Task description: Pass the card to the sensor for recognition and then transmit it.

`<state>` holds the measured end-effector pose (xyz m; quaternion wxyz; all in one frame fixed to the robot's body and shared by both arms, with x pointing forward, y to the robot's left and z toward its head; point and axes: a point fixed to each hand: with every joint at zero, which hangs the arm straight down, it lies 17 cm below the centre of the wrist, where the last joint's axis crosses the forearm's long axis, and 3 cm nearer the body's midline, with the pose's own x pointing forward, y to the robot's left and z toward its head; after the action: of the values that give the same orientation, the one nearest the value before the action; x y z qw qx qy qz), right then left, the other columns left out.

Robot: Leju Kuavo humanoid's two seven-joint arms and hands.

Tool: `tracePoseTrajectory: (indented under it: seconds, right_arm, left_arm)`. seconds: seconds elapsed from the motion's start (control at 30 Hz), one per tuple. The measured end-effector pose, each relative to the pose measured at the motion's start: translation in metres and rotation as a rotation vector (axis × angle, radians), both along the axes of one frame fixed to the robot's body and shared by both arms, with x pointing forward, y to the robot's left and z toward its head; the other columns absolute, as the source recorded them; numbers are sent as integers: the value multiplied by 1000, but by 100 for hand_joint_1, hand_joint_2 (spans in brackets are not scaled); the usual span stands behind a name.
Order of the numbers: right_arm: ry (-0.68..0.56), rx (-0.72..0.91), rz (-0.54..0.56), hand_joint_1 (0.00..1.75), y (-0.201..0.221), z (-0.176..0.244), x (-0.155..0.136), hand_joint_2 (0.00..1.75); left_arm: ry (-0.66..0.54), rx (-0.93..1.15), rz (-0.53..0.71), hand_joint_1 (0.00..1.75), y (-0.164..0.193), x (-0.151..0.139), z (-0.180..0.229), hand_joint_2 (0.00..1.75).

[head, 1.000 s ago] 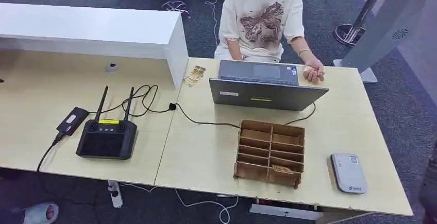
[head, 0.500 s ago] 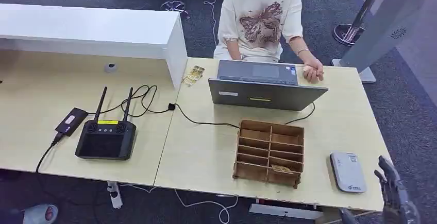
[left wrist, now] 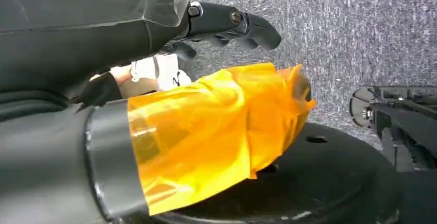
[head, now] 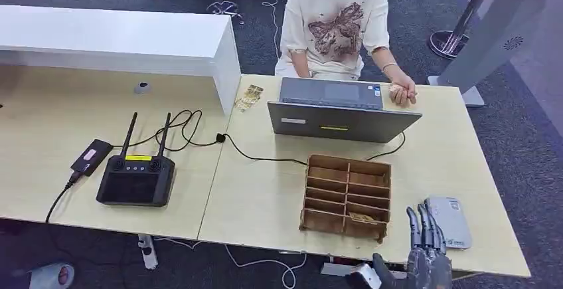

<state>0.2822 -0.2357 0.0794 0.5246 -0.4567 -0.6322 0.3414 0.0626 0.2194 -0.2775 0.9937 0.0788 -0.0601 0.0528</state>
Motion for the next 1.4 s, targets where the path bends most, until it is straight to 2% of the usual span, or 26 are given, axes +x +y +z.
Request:
tracePoseTrajectory:
  seconds: [0.1, 0.4, 0.53, 0.6, 0.63, 0.7, 1.4]
  right_arm:
    - [11, -74, 36, 0, 8, -10, -1, 175]
    - [12, -79, 37, 0, 9, -11, -1, 175]
    - [30, -166, 92, 0, 21, -27, 2, 175]
    - [76, -209, 165, 0, 41, -51, 8, 175]
    - [49, -305, 185, 0, 48, -54, 13, 175]
    - [25, -348, 184, 0, 49, -52, 15, 175]
    - [5, -360, 169, 0, 49, -43, 20, 175]
  left_arm:
    - [0, 0, 0, 0, 0, 1, 0, 0]
    - [0, 0, 1, 0, 0, 1, 0, 0]
    - [-1, 1, 0, 0, 1, 2, 0, 0]
    - [-2, 0, 0, 0, 1, 2, 0, 0]
    - [-4, -5, -1, 0, 0, 3, 0, 0]
    - [-3, -5, -1, 0, 0, 3, 0, 0]
    - [-6, -4, -1, 0, 1, 4, 0, 0]
